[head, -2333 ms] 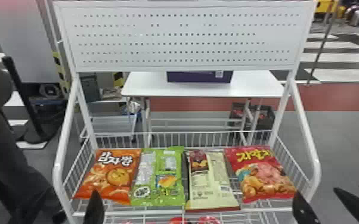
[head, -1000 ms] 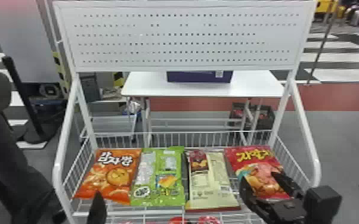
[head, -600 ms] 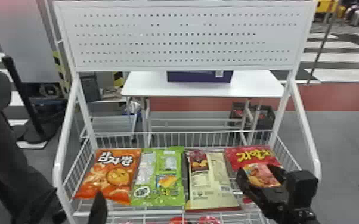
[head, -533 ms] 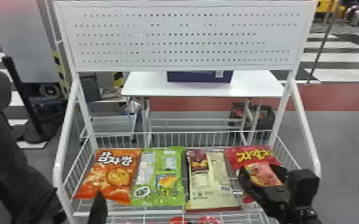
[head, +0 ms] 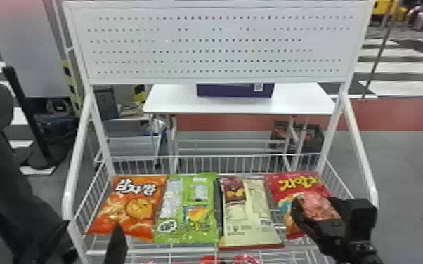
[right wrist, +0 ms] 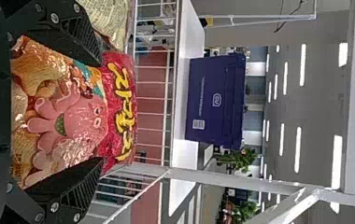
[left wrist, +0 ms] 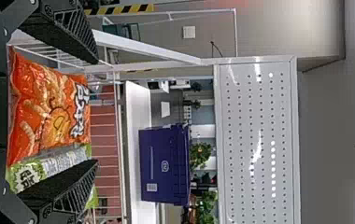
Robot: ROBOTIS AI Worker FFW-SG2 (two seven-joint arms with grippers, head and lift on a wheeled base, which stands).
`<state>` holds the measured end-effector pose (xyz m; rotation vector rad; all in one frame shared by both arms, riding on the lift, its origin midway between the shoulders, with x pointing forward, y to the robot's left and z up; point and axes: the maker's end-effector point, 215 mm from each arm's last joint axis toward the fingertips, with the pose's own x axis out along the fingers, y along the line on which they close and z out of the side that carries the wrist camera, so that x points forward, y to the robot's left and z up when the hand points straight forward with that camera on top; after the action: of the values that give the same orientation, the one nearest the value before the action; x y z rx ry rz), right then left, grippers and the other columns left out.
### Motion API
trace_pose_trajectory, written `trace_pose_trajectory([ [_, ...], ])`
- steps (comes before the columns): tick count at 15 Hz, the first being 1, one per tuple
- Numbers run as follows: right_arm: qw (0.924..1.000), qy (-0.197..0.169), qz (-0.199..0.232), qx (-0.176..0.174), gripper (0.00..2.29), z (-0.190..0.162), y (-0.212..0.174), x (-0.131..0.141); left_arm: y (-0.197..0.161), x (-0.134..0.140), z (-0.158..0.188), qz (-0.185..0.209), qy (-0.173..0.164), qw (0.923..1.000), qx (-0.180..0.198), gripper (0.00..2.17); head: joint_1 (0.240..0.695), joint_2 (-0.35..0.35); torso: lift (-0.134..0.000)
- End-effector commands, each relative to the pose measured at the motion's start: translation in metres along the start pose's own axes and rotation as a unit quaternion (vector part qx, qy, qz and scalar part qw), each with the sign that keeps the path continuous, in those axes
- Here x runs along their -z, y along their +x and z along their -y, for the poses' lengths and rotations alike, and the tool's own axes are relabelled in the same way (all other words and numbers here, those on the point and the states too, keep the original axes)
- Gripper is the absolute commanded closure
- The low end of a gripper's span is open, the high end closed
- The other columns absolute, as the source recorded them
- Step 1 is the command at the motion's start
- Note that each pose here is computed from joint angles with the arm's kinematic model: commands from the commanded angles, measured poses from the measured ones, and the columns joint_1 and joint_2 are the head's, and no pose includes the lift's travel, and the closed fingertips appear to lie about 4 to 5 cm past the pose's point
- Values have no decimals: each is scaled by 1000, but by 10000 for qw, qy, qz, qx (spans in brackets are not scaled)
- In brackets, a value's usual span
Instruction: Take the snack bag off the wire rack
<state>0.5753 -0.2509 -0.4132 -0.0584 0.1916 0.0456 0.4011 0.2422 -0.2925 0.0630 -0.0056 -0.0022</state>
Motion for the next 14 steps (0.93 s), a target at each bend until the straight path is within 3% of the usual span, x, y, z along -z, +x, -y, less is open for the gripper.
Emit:
trace_pose_trajectory([
  [1,9997,-39,-229,63,191,4,2,14,1,0,0,1,1,10000,-2,134,499,0,0],
  [4,9984,12,-562,99,451,9,0,34,4,2,-1,-5,-25,10000,-12,134,499,0,0],
  [5,9979,-22,-636,85,765,8,-3,38,4,2,-1,2,-31,10000,-17,134,499,0,0],
  [6,9979,-15,-641,64,1281,8,-5,36,4,2,-1,3,-25,10000,-12,134,499,0,0],
  [7,9981,17,-621,42,1568,9,-8,34,4,2,-1,3,-19,10000,-7,134,499,0,0],
  [8,9982,22,-600,4,1683,7,-10,30,4,2,-1,3,-19,10000,-7,134,499,0,0],
  [11,9988,33,-477,-46,1703,1,-16,18,4,1,0,9,-22,10000,-1,134,499,0,0],
  [12,9990,48,-434,-72,1868,-2,-19,14,4,1,0,9,-22,10000,-1,134,499,0,0],
  [14,9997,57,-236,-67,1868,-4,-24,-3,3,-1,0,16,-20,10000,7,134,499,0,0],
])
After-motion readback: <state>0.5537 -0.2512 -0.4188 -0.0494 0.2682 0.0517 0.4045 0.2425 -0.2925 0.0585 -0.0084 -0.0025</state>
